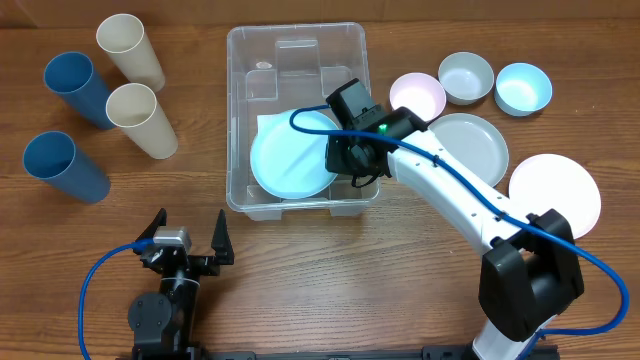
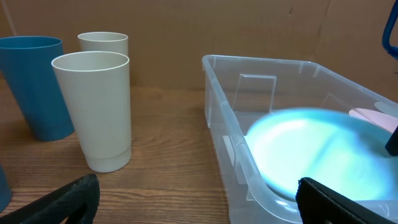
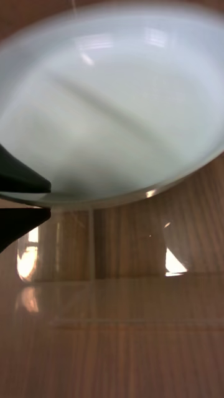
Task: Pack container
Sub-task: 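Lift the light-blue plate with the right gripper and lower it into the bin, then release the plate and move the right gripper to the grey plate rim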
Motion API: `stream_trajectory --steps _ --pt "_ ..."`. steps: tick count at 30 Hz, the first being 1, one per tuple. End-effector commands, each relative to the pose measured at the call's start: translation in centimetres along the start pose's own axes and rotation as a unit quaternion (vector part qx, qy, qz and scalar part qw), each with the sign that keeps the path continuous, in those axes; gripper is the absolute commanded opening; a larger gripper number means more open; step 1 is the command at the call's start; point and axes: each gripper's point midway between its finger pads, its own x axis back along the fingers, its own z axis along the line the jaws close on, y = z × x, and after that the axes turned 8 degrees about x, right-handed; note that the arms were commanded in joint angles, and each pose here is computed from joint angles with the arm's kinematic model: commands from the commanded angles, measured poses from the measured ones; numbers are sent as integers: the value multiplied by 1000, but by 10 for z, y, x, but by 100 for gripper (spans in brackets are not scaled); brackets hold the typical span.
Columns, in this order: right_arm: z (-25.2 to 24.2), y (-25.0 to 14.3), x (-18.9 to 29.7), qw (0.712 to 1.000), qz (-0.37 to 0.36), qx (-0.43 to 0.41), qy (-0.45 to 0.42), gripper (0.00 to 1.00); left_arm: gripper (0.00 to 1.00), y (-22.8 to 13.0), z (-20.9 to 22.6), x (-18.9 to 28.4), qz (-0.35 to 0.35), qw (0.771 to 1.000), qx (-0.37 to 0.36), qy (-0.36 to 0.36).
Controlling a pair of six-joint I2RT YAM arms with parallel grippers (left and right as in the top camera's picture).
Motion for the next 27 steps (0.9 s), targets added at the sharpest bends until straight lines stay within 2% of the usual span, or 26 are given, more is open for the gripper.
stream_trajectory --steps 1,3,6,10,13,17,20,21,25,27 --pt "-1 -3 -5 1000 2 7 -10 26 100 0 0 0 -1 1000 -11 -2" --pt "-1 -3 -5 1000 2 7 -10 36 100 0 0 0 -1 1000 -11 -2" --pt "-3 -1 -4 1000 -3 20 -15 44 100 0 0 0 -1 1000 -11 -2" --pt "1 5 4 999 -9 43 -12 45 100 0 0 0 -1 1000 -11 -2" --pt "12 23 38 998 -24 56 -9 51 100 0 0 0 -1 1000 -11 -2" --pt "7 57 112 998 -59 30 -11 59 100 0 0 0 -1 1000 -11 -2" --pt "-49 73 154 994 -72 -54 -62 68 100 0 0 0 -1 1000 -11 -2" --pt "-85 71 160 989 -59 -102 -90 71 100 0 0 0 -1 1000 -11 -2" --pt "-175 52 154 964 -6 -224 -144 73 100 0 0 0 -1 1000 -11 -2" --pt "-203 41 142 952 15 -262 -159 73 100 0 0 0 -1 1000 -11 -2"
